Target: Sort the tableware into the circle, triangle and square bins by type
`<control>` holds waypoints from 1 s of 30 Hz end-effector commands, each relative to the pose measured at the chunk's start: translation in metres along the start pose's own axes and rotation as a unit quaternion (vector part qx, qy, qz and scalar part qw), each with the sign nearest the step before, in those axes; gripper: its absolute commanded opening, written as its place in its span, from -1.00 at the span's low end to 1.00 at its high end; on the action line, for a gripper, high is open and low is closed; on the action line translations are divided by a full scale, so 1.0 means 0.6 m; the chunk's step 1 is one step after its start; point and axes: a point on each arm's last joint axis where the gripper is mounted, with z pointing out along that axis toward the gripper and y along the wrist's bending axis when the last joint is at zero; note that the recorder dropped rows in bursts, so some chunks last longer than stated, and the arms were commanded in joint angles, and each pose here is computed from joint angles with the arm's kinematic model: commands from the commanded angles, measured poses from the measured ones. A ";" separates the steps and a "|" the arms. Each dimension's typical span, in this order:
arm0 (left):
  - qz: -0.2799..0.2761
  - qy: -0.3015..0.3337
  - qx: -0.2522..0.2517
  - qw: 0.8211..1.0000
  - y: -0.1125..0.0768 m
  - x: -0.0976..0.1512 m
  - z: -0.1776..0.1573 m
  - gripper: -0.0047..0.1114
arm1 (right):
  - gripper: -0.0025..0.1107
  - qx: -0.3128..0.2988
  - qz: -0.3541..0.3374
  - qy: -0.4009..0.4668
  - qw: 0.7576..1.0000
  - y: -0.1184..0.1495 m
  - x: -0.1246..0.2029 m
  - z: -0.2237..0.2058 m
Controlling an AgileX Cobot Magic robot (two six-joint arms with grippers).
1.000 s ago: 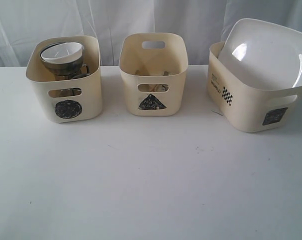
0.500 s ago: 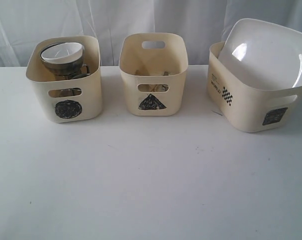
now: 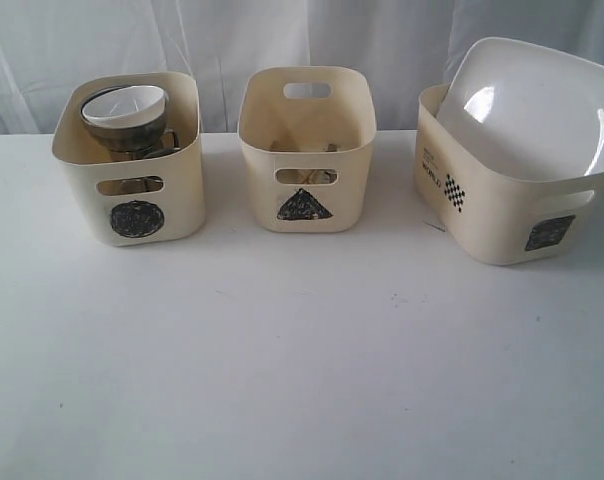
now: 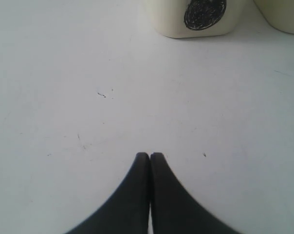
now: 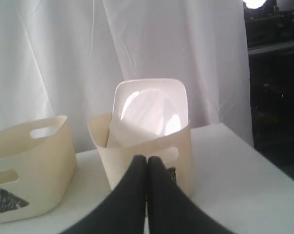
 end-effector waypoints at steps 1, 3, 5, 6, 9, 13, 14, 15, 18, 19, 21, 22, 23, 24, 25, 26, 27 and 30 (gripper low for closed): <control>-0.002 -0.002 0.004 1.000 -0.001 0.001 0.000 -0.92 | -0.96 -0.019 0.008 0.055 0.998 0.002 0.020 -0.002; -0.002 -0.002 0.004 1.000 -0.001 0.001 0.000 -0.92 | -0.96 -0.036 0.002 0.071 0.997 0.005 0.025 -0.003; -0.002 -0.002 0.004 1.000 -0.001 0.001 0.000 -0.92 | -0.96 -0.047 -0.006 0.103 0.994 0.006 0.034 -0.004; -0.002 -0.002 0.004 1.000 -0.001 0.001 0.000 -0.92 | -0.96 -0.046 -0.013 0.122 0.991 0.005 0.040 -0.006; -0.002 -0.002 0.004 1.000 -0.001 0.001 0.000 -0.92 | -0.96 -0.039 -0.040 0.187 0.981 0.001 0.059 -0.011; -0.002 -0.002 0.004 1.000 -0.001 0.001 0.000 -0.92 | -0.96 -0.043 -0.055 0.176 0.982 0.001 0.056 -0.010; -0.002 -0.002 0.004 1.000 -0.001 0.001 0.000 -0.92 | -0.96 -0.043 -0.055 0.176 0.982 0.001 0.056 -0.010; -0.002 -0.002 0.004 1.000 -0.001 0.001 0.000 -0.92 | -0.96 -0.043 -0.055 0.176 0.982 0.001 0.056 -0.010; -0.002 -0.002 0.004 1.000 -0.001 0.001 0.000 -0.92 | -0.96 -0.045 -0.048 0.177 0.982 0.002 0.056 -0.010; -0.002 -0.002 0.004 1.000 -0.001 0.001 0.000 -0.92 | -0.96 -0.045 -0.048 0.177 0.982 0.002 0.056 -0.010; -0.002 -0.002 0.004 1.000 -0.001 0.001 0.000 -0.92 | -0.96 -0.044 -0.049 0.177 0.982 0.002 0.056 -0.010; -0.002 -0.002 0.004 1.000 -0.001 0.001 0.000 -0.92 | -0.96 -0.044 -0.050 0.176 0.982 0.002 0.056 -0.010; -0.002 -0.002 0.004 1.000 -0.001 0.001 0.000 -0.92 | -0.96 -0.044 -0.050 0.176 0.982 0.002 0.056 -0.010; -0.002 -0.002 0.004 1.000 -0.001 0.001 0.000 -0.92 | -0.96 -0.044 -0.050 0.176 0.982 0.002 0.056 -0.010; -0.002 -0.002 0.004 1.000 -0.001 0.001 0.000 -0.92 | -0.96 -0.044 -0.050 0.176 0.982 0.002 0.056 -0.010; -0.002 -0.002 0.004 1.000 -0.001 0.001 0.000 -0.92 | -0.96 -0.044 -0.050 0.176 0.982 0.002 0.056 -0.010; -0.002 -0.002 0.004 1.000 -0.001 0.001 0.000 -0.92 | -0.96 -0.044 -0.050 0.176 0.982 0.002 0.056 -0.010; -0.002 -0.002 0.004 1.000 -0.001 0.001 0.000 -0.92 | -0.96 -0.044 -0.050 0.176 0.982 0.002 0.056 -0.010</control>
